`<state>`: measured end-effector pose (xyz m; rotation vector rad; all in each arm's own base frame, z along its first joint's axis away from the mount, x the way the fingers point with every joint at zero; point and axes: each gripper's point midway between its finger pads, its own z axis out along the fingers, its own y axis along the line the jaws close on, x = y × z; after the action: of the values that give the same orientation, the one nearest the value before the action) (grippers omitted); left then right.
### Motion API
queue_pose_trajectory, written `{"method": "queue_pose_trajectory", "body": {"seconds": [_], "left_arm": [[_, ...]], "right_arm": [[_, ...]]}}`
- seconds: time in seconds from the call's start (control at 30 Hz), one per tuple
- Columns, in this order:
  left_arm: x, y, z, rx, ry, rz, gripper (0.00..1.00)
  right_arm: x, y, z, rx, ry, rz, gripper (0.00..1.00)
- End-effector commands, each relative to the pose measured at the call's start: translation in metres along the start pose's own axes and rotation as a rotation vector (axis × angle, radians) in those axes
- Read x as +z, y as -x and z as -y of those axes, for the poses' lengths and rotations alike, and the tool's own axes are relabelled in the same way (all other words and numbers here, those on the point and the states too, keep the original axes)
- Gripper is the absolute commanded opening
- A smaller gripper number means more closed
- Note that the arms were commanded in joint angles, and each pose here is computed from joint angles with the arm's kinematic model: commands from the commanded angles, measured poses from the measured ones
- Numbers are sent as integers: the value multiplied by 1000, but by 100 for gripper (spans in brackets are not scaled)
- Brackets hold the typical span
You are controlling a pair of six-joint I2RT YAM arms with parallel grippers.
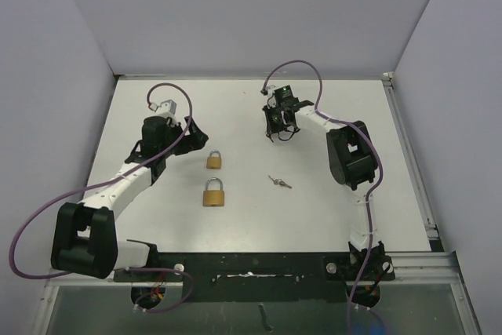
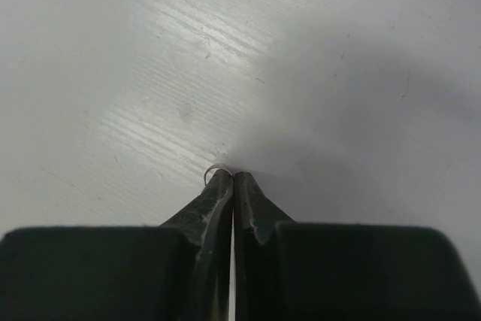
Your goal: Unlock with the key
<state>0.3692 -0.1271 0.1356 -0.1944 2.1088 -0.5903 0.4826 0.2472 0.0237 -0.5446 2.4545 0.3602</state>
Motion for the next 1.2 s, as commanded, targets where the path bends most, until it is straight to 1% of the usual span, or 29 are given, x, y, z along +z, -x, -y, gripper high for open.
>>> {"method": "queue_pose_trajectory", "body": {"seconds": [0.0,0.13,0.23,0.33,0.5,0.6,0.87,0.93,1.03,1.17], "left_arm": [[2,31,18,26,-43,63,85],[1,31,25,29,-77,58,85],[-1,32,36,38,-120,69,84],[-3,31,53,38,-190,78,83],[0,28,84,45,-300,86,80],[3,13,92,49,-335,78,80],[13,0,125,106,-474,142,79],[14,-3,134,115,-526,156,76],[13,-4,150,149,-599,204,67],[18,-12,169,230,-621,244,65]], "right_arm": [[-6,18,-3,-20,-8,42,0],[-24,34,-9,-22,14,125,0],[-48,50,-19,-8,48,206,0],[-74,63,-30,13,88,267,0],[-111,71,-44,37,134,339,0],[-131,72,-51,45,153,373,0],[-175,78,-68,29,200,431,0],[-184,79,-72,23,212,445,0],[-194,78,-78,17,232,451,0],[-204,77,-83,16,243,455,0]]}}
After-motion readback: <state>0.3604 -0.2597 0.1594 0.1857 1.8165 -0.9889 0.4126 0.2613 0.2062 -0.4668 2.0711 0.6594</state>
